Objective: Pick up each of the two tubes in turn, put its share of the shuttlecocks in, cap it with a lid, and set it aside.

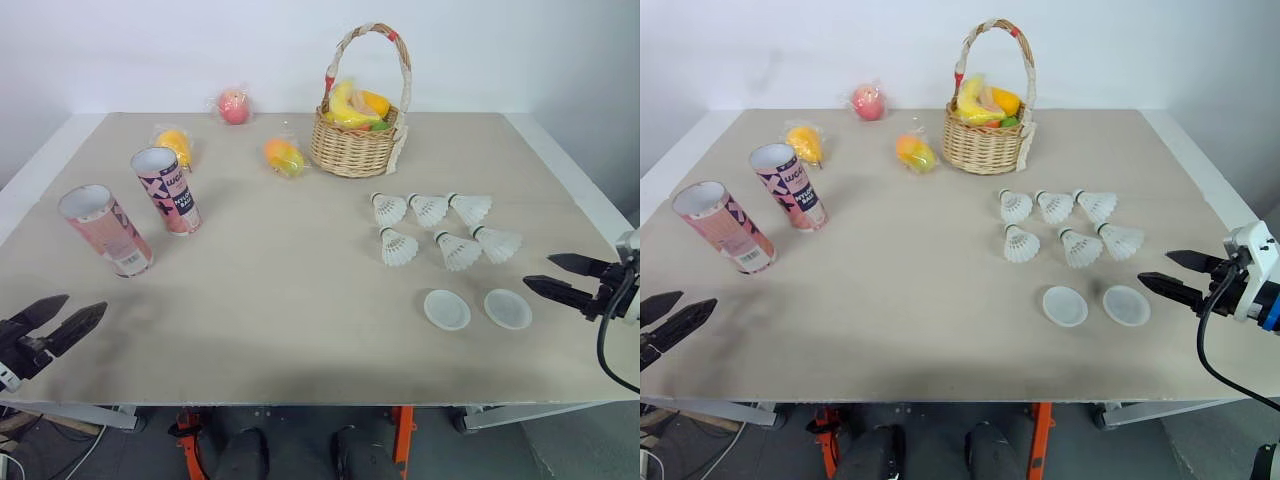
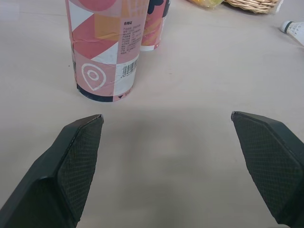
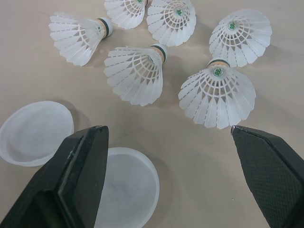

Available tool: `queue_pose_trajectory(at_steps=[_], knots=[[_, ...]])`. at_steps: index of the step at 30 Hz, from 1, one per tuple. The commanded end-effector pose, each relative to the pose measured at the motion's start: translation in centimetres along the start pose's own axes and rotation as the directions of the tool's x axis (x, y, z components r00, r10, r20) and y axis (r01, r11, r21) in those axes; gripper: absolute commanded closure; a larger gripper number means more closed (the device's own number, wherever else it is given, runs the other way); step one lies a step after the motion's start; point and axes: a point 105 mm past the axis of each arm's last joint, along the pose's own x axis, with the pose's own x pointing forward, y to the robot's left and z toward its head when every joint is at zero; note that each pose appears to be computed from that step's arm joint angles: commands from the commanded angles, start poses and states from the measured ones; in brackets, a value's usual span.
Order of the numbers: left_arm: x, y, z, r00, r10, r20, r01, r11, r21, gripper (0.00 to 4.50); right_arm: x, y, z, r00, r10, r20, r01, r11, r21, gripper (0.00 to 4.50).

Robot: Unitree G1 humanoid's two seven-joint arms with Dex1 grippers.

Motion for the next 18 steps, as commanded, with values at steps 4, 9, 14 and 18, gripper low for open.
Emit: queue_pose_trajectory(at_steps=[4, 9, 14, 18], knots=[[-0.4, 0.0, 0.5, 1.0, 0.019, 0.005, -0.019, 0.999, 0.034, 0.0, 0.7, 1.2, 1.1, 0.998, 0.057, 0.036, -0.056, 0.998, -0.03, 0.1], [-0.5, 0.1, 0.4, 0.999, 0.045, 0.018, -0.046, 0.998, 0.047, 0.0, 1.9, 2.4, 1.6, 0.992, 0.112, 0.052, -0.109, 0.993, -0.05, 0.1], [-0.5, 0.8, -0.1, 0.989, 0.133, 0.065, -0.14, 0.983, 0.122, 0.0, 4.5, 4.9, 3.9, 0.967, 0.242, 0.083, -0.232, 0.966, -0.115, 0.1], [-0.1, 0.9, -0.6, 0.98, 0.157, 0.122, -0.174, 0.973, 0.149, 0.0, 6.9, 8.0, 5.3, 0.918, 0.39, 0.077, -0.374, 0.913, -0.164, 0.1]])
